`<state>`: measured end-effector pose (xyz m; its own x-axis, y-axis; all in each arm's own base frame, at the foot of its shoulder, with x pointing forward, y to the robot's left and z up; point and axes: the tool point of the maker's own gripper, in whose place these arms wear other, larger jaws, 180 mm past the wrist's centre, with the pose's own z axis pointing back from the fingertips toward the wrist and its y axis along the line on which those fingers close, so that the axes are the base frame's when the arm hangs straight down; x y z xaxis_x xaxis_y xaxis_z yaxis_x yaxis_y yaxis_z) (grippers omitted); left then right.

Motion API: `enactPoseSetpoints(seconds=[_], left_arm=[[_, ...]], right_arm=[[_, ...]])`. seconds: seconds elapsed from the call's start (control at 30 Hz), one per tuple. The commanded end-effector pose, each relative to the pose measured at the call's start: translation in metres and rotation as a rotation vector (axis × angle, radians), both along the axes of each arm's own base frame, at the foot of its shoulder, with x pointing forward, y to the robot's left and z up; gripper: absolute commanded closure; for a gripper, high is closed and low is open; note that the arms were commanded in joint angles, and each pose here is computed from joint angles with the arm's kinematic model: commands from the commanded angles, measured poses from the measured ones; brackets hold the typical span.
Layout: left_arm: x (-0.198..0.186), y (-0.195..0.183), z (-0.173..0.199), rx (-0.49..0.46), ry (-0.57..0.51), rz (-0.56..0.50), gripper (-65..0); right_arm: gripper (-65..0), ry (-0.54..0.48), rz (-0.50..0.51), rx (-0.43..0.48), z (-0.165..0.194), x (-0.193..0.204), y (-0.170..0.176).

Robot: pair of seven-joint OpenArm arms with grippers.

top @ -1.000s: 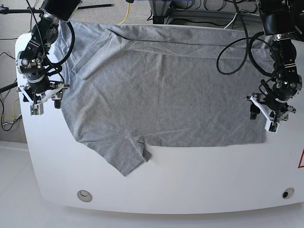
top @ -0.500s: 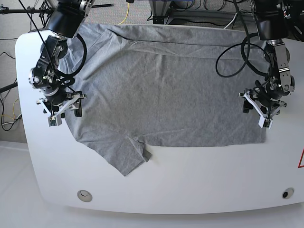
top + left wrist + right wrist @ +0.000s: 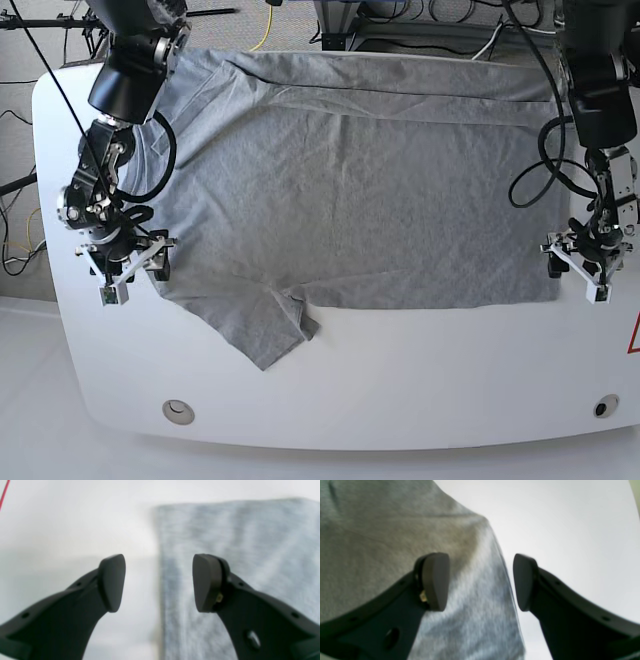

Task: Fold the T-shirt properly
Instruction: 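Move both open grippers along the shirt sides to the hem corners, then lower both grippers and close them on the shirt's hem corners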

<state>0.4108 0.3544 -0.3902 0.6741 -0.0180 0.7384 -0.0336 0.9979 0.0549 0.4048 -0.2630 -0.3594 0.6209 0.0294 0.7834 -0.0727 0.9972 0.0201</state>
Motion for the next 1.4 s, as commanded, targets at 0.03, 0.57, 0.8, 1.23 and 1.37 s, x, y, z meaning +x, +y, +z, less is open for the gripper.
enactPoseSetpoints(seconds=[0.03,0.57,0.8,1.23,1.37], left_arm=[[0.022,0.006,0.026,-0.001,-0.083,0.008,-41.2],[0.028,0.0,0.048,0.059,-0.115,-0.031,-42.7],[0.024,-0.003,0.07,0.093,-0.161,-0.042,-42.8],[0.035,0.007,0.06,0.031,-0.223,-0.013,-40.9],[0.032,0.007,0.053,0.029,-0.194,-0.012,-41.7]], right_arm=[[-38.6,-0.071,-0.018,-0.014,0.027,0.02,-0.012],[-38.1,-0.024,-0.022,0.037,0.005,0.019,-0.005],[-37.7,-0.01,-0.02,0.024,-0.008,-0.003,-0.004],[-38.2,-0.058,-0.001,-0.025,0.005,0.016,-0.007],[-38.4,-0.026,-0.006,-0.061,-0.003,0.023,-0.012]])
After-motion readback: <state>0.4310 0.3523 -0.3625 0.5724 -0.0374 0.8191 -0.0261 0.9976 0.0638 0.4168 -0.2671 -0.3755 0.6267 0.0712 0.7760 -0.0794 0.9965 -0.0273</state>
